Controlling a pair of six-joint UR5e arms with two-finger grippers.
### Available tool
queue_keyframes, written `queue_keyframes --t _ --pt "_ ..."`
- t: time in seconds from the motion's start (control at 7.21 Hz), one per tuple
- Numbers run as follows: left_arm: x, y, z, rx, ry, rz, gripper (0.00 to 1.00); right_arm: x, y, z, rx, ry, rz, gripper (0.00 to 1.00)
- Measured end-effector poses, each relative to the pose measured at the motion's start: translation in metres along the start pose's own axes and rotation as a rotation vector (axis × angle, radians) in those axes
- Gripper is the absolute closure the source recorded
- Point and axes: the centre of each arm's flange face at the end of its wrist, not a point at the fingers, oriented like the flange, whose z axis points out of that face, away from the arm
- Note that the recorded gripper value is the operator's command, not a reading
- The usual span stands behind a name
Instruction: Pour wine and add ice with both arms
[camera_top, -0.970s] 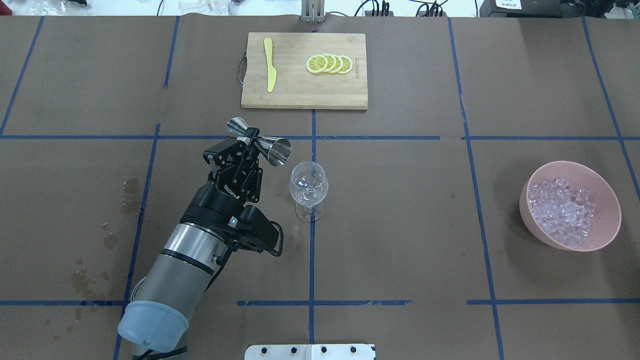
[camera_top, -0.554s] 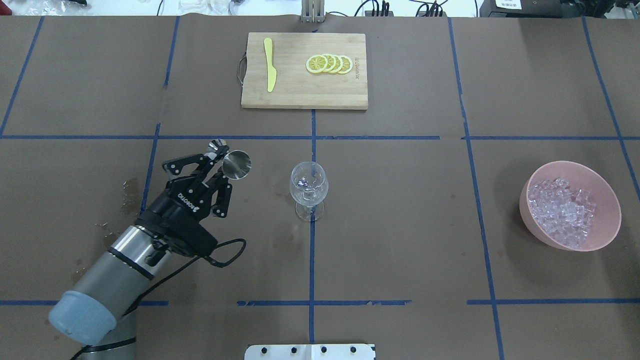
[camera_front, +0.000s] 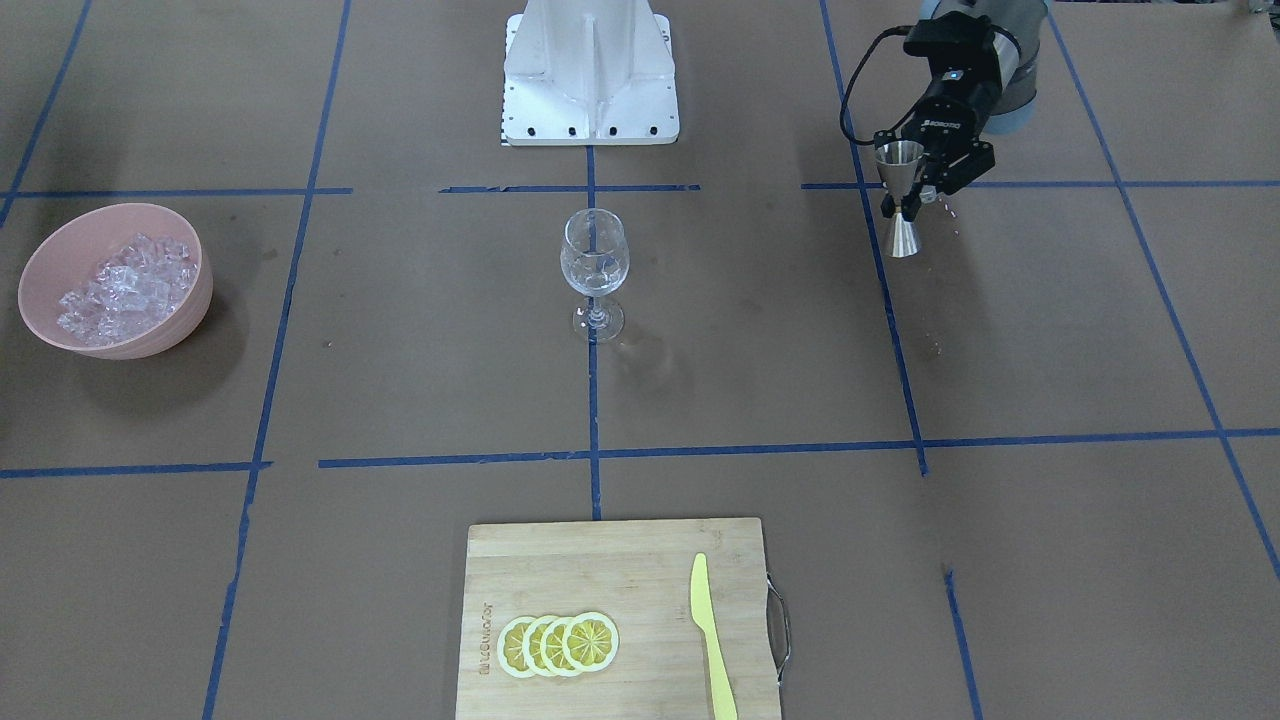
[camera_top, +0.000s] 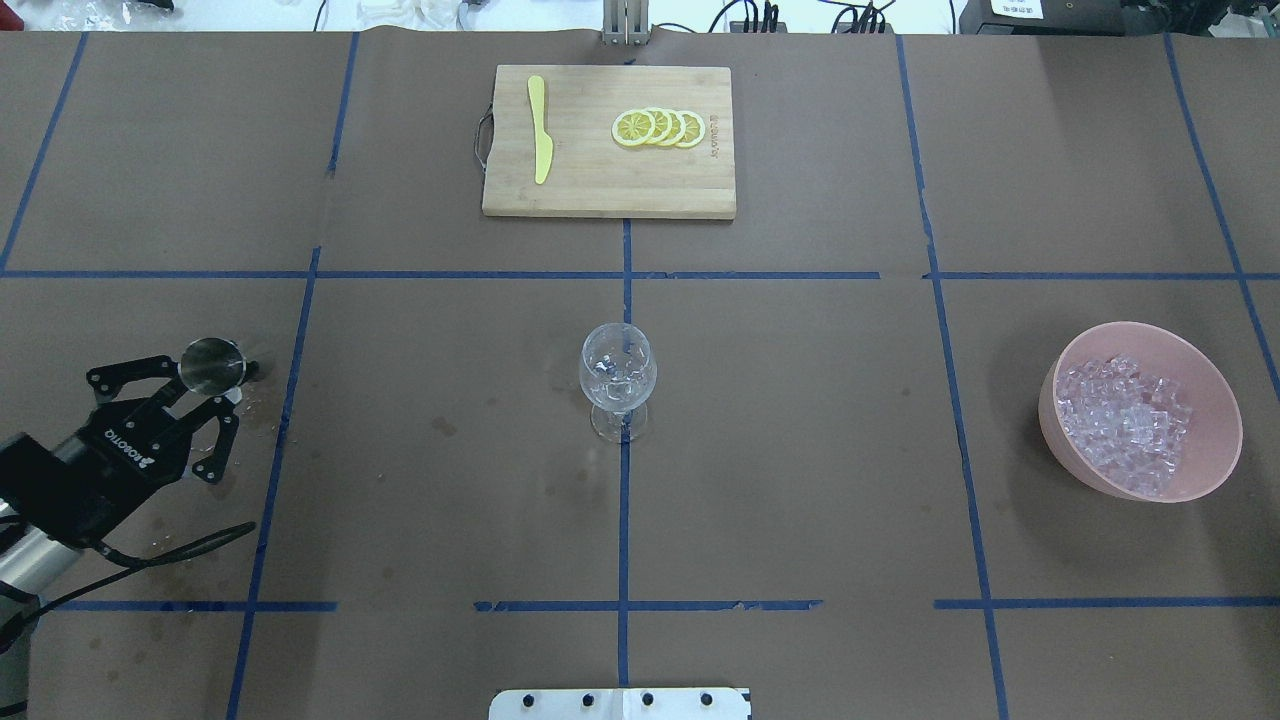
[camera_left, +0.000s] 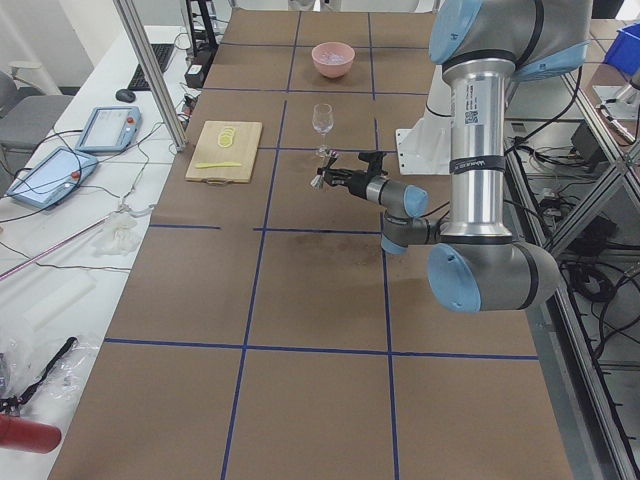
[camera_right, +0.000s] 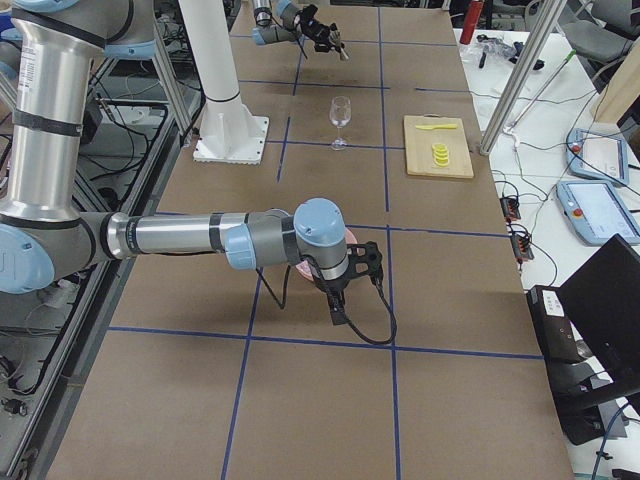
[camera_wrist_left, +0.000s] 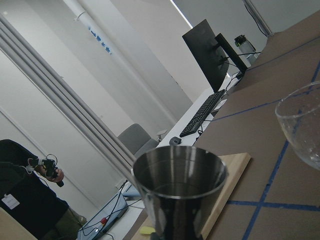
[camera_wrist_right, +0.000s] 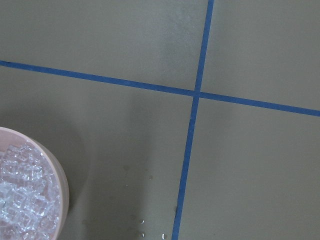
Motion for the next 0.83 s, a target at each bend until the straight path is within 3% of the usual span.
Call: queue_keyframes --t 0.42,0.83 --pt "-0.012 0.042 -0.014 -0.09 -0.012 -0.249 1.0 0.0 0.0 0.0 0.001 0.0 -0.001 0.0" --pt "-0.004 0.074 -0.009 -0.209 -0.072 -0.464 1.0 -0.002 -0.001 -0.002 0.003 0.0 -0.003 0.0"
